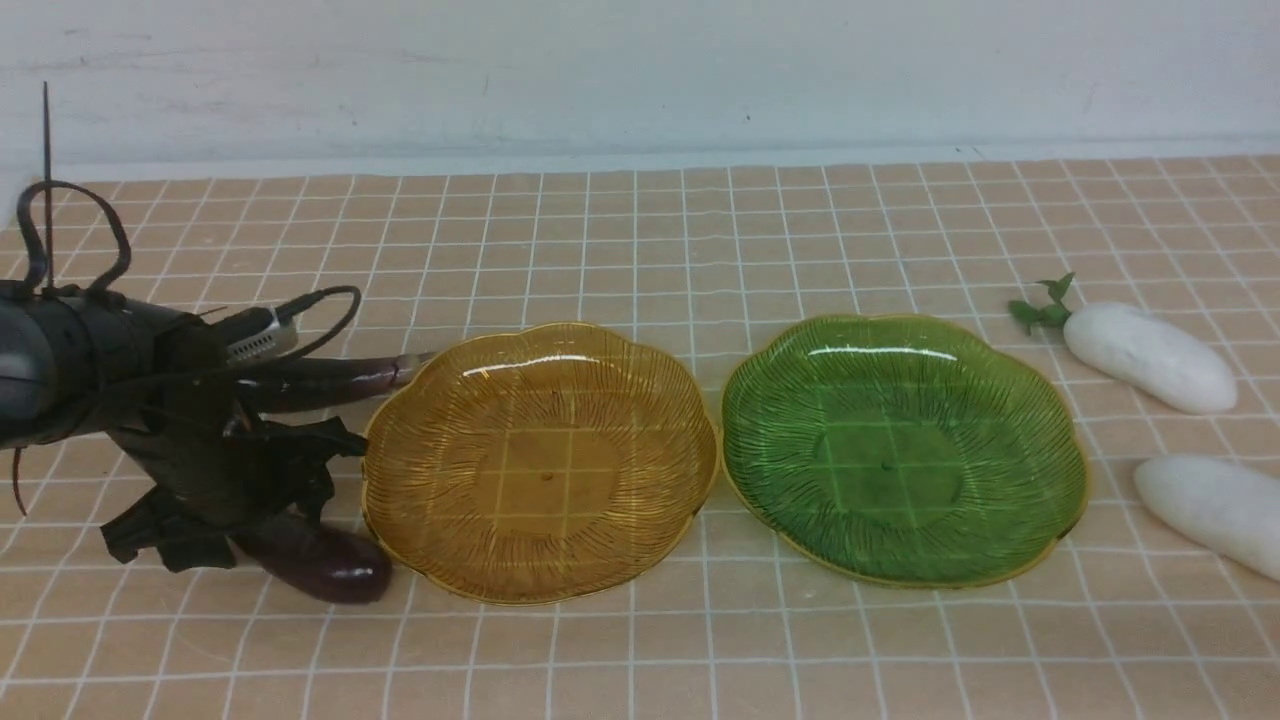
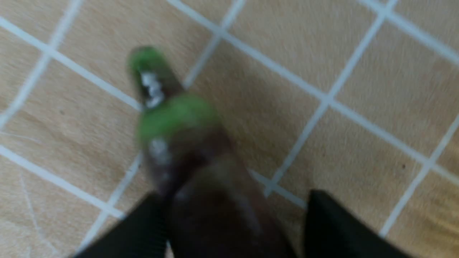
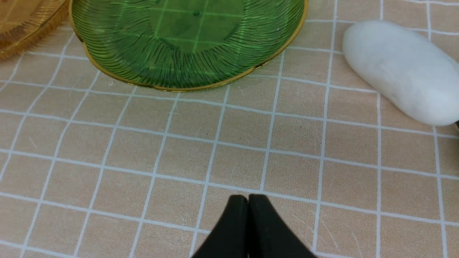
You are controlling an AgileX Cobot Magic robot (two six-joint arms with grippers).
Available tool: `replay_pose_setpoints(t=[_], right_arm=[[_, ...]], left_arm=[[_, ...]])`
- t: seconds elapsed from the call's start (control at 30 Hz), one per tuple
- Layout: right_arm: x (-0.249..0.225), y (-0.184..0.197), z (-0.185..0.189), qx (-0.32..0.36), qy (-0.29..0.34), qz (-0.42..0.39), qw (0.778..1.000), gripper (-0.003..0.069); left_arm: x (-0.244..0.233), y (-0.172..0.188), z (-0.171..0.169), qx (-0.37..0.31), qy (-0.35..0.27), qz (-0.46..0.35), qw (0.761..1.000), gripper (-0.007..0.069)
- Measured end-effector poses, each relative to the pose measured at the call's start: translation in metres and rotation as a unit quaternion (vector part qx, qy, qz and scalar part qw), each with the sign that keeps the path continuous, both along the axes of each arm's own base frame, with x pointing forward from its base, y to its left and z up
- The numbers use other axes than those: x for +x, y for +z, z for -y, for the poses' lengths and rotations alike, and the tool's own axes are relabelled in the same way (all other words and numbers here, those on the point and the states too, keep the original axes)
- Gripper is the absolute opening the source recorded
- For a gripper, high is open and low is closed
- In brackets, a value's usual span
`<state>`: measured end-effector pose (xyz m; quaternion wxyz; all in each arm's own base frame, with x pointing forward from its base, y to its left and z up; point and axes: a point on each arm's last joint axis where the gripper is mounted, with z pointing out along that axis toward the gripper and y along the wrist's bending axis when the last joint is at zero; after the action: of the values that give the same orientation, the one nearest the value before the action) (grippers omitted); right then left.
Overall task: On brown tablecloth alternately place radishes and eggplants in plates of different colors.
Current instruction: 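Pick up the eggplant and place it in the yellow plate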
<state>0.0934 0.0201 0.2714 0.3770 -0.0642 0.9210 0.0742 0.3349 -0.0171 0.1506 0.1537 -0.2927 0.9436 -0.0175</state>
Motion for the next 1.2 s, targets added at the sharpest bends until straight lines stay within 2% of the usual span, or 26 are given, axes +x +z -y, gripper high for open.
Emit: replay_pose_setpoints(t=[0.1,0.17,0.4,0.47,0.53,0.67,0.77,0.9,0.97,1.03,1.07,1.1,1.17,1.2], right_arm=[[0.000,0.000,0.000,0.000,0.000,0.000,1.000,-0.0012],[0.000,0.000,0.000,0.000,0.000,0.000,1.000,-0.0012],[0.000,0.001,0.000,0.003,0.000,0.001,1.000,-0.0012],[0.001,0.007,-0.001,0.003,0.002,-0.003,1.000,-0.0011],[0.004,0.015,-0.001,0.001,0.005,-0.014,1.000,-0.0011],[0.013,0.032,-0.001,-0.006,0.000,-0.033,0.999,-0.0011],[0.013,0.033,-0.001,-0.007,0.001,-0.038,0.999,-0.0011],[0.013,0.032,0.000,-0.015,0.000,-0.040,0.999,-0.0011],[0.013,0.032,0.001,-0.021,-0.001,-0.040,0.999,-0.0011],[0.013,0.032,0.001,-0.022,-0.001,-0.039,0.999,-0.0011],[0.013,0.032,0.001,-0.023,-0.001,-0.040,0.999,-0.0011],[0.013,0.032,0.001,-0.022,-0.002,-0.040,0.999,-0.0011],[0.014,0.032,0.001,-0.022,-0.002,-0.040,0.999,-0.0011],[0.014,0.032,0.001,-0.022,-0.002,-0.040,0.999,-0.0011]], left_arm=[[0.002,0.009,0.000,0.011,-0.025,-0.003,1.000,0.0260],[0.004,0.017,0.000,0.017,-0.037,0.001,0.999,0.0239],[0.019,0.091,0.012,0.026,-0.109,0.069,0.991,0.0230],[0.025,0.105,0.036,0.014,-0.162,0.090,0.983,0.0232],[0.032,0.098,0.065,0.003,-0.220,0.084,0.972,0.0238],[0.044,0.070,0.102,0.004,-0.283,0.055,0.958,0.0300],[0.053,0.057,0.111,0.006,-0.296,0.042,0.954,0.0406],[0.066,0.075,0.106,0.032,-0.310,0.055,0.949,0.0532],[0.072,0.088,0.098,0.064,-0.324,0.062,0.942,0.0543],[0.078,0.098,0.084,0.095,-0.333,0.055,0.937,0.0494],[0.079,0.101,0.073,0.109,-0.336,0.043,0.934,0.0432],[0.083,0.104,0.061,0.121,-0.341,0.030,0.932,0.0348],[0.091,0.100,0.027,0.133,-0.351,-0.005,0.927,0.0118],[0.095,0.096,0.017,0.128,-0.354,-0.015,0.926,0.0061]])
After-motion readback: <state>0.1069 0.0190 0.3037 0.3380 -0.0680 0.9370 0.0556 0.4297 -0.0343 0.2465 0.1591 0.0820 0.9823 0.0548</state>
